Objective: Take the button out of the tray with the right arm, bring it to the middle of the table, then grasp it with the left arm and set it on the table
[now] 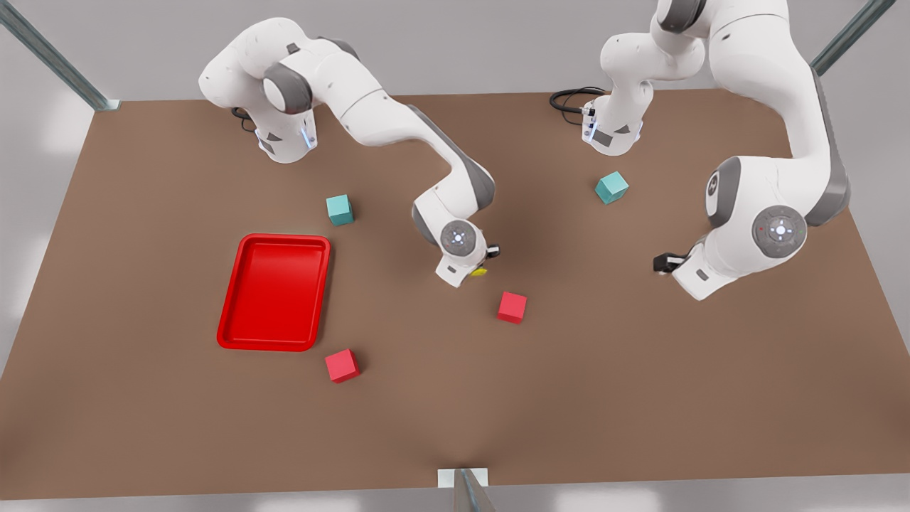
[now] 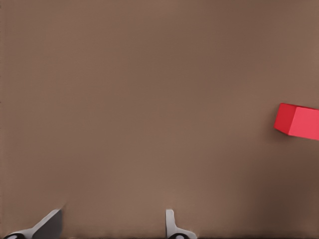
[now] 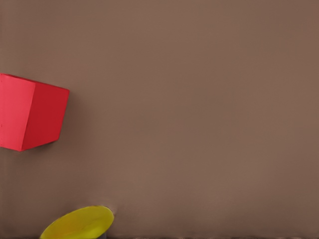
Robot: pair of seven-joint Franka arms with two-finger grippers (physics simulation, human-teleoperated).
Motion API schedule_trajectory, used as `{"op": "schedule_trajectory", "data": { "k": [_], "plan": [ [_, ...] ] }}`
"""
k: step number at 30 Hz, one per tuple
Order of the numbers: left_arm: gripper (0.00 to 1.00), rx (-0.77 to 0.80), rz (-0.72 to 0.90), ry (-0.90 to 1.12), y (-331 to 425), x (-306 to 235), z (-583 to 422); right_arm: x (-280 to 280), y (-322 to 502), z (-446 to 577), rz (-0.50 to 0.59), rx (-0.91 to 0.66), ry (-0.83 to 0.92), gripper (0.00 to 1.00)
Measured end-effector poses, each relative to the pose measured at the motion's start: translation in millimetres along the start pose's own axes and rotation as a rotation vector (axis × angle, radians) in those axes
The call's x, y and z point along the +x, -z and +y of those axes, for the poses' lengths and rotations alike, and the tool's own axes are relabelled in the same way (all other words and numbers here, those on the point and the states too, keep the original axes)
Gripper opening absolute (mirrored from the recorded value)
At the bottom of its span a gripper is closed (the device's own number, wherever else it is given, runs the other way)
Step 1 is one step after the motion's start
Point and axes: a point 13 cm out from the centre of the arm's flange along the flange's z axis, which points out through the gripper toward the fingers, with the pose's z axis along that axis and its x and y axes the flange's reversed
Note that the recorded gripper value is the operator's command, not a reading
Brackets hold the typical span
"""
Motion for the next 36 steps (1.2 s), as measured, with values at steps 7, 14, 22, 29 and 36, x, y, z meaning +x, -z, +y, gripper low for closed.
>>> {"op": "schedule_trajectory", "data": {
  "k": [7,14,22,29,36],
  "plan": [
    [1.0,-0.021,0.049,0.0,3,14,4,9,-5,16,0.028,-0.035,-0.07,1.0],
    [1.0,0.033,-0.035,-0.213,44,29,-160,-29,134,-113,-0.008,-0.115,-0.281,1.0],
    [1.0,-0.065,-0.098,-0.296,-79,86,-423,33,350,-606,-0.211,0.035,-0.668,1.0],
    [1.0,-0.063,-0.176,0.052,-131,26,-417,57,427,-588,-0.232,0.143,-0.451,1.0],
    [1.0,-0.091,-0.221,0.281,-168,8,-407,42,434,-551,-0.212,0.169,-0.287,1.0]
  ]
}}
